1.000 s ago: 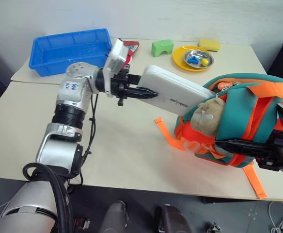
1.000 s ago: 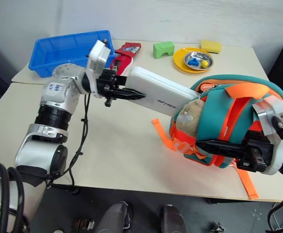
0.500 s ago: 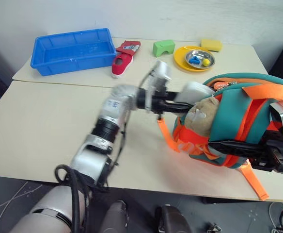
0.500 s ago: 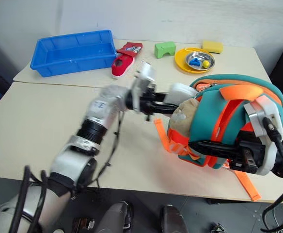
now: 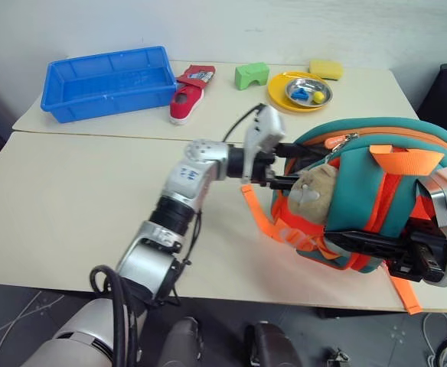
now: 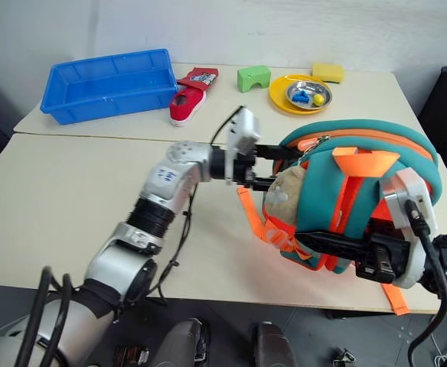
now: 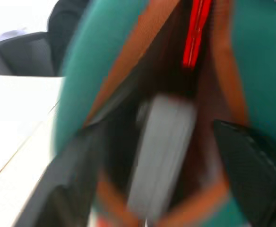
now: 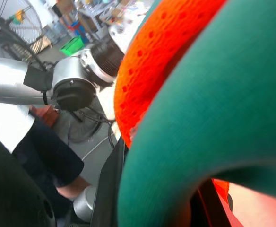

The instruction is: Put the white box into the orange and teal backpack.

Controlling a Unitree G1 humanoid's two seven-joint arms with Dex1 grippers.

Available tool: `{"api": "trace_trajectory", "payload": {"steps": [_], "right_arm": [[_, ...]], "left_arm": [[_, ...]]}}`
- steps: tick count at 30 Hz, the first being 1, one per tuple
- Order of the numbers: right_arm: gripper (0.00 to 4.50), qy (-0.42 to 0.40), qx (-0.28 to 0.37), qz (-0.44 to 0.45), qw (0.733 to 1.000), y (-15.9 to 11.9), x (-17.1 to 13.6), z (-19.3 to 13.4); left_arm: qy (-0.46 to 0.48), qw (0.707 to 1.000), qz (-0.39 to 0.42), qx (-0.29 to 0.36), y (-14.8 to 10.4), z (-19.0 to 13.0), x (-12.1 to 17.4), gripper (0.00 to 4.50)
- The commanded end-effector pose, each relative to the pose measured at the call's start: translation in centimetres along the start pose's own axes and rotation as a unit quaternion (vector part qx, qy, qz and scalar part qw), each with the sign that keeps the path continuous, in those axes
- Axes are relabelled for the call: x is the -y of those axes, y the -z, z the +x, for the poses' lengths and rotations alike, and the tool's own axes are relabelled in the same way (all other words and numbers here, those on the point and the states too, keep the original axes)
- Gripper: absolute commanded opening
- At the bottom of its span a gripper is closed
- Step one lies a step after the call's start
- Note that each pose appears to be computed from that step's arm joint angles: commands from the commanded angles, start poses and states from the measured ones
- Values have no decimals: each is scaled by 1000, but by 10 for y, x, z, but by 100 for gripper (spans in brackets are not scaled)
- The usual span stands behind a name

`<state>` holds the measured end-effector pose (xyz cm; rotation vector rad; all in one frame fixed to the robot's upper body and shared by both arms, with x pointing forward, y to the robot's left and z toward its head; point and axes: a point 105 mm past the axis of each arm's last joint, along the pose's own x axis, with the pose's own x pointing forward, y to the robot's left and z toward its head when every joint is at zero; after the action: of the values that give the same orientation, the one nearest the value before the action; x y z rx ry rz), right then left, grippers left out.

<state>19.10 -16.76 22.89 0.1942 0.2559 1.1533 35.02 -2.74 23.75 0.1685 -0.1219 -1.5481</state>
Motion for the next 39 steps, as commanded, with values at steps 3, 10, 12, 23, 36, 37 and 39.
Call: {"api": "trace_trajectory", "payload": {"steps": [3,10,12,23,36,37,39], "right_arm": [[0,10,19,-26,999,-7,-1,-2],[0,12,16,-23,1000,-7,0,-4],[0,13,15,-22,1000,-6,1,-4],[0,7,21,-20,1000,-5,-4,0],[0,32,36,-25,998,-6,-4,-7],[0,34,36,-26,998,-6,-4,-8],[0,38,36,-27,998,-6,-4,-10]], "left_arm": [[45,998,10,41,-36,-38,12,446],[169,982,-46,67,-65,-56,64,446],[172,983,-40,52,-59,-49,71,446],[63,998,6,24,-24,16,55,446],[44,999,-10,20,-15,20,50,240],[41,999,-8,18,-14,20,48,214],[37,999,-7,18,-14,17,45,157]]}}
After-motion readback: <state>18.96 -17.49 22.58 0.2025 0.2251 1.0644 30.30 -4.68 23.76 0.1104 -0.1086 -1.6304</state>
